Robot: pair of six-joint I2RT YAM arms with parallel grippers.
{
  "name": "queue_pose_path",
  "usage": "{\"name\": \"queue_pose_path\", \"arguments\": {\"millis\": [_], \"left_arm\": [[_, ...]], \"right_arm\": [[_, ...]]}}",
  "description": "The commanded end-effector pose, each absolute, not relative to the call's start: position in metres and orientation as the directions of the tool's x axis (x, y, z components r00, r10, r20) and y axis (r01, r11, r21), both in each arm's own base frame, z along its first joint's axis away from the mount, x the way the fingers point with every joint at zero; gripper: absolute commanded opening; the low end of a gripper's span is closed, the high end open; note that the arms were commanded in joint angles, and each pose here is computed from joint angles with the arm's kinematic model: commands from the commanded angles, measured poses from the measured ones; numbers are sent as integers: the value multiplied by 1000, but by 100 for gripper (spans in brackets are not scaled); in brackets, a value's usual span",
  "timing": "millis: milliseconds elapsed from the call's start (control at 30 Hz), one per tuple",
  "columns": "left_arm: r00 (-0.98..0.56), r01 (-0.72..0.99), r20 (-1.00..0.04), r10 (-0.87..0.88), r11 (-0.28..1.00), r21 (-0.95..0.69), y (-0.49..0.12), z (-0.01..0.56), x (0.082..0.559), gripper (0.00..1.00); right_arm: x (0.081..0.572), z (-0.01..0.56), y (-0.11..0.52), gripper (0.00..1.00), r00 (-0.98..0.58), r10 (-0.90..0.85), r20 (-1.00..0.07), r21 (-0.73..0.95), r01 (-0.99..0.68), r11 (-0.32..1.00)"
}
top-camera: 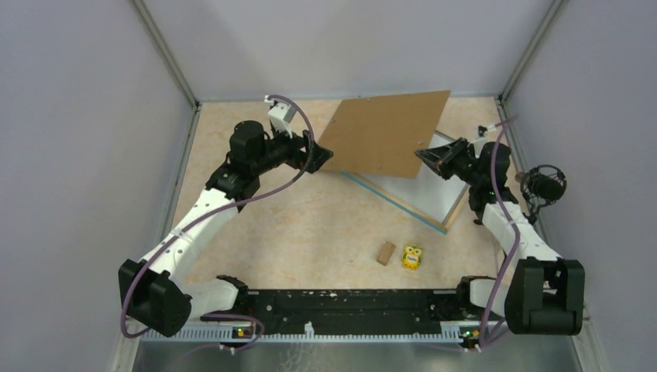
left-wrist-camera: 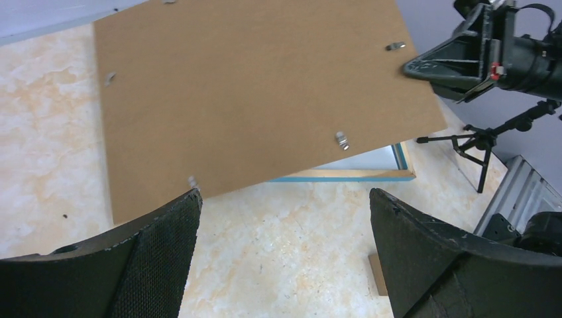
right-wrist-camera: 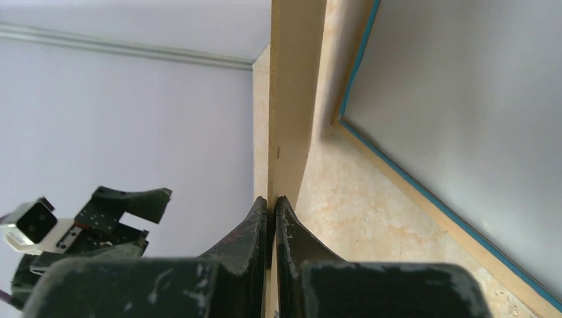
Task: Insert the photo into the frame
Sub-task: Pick up the photo frame item from the photo frame.
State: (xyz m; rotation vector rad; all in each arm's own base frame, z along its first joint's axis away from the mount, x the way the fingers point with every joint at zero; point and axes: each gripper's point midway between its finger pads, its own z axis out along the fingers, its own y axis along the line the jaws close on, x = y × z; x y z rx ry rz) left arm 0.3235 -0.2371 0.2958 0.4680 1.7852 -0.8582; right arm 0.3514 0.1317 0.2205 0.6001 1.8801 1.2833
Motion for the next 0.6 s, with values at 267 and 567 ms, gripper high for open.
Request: {"name": "queue_pose_path", "arguments": {"millis": [267,567], "left_arm": [[-394,659,-910,-126,652,-376,-232,292,334,99],[-397,682,-907,-142,615,-395,-237,299,329,99]], "right_arm": [[343,297,87,0,-517,785,-342,935,-106,337],[330,288,62,0,-505,792,-343,935,-105,338]]}}
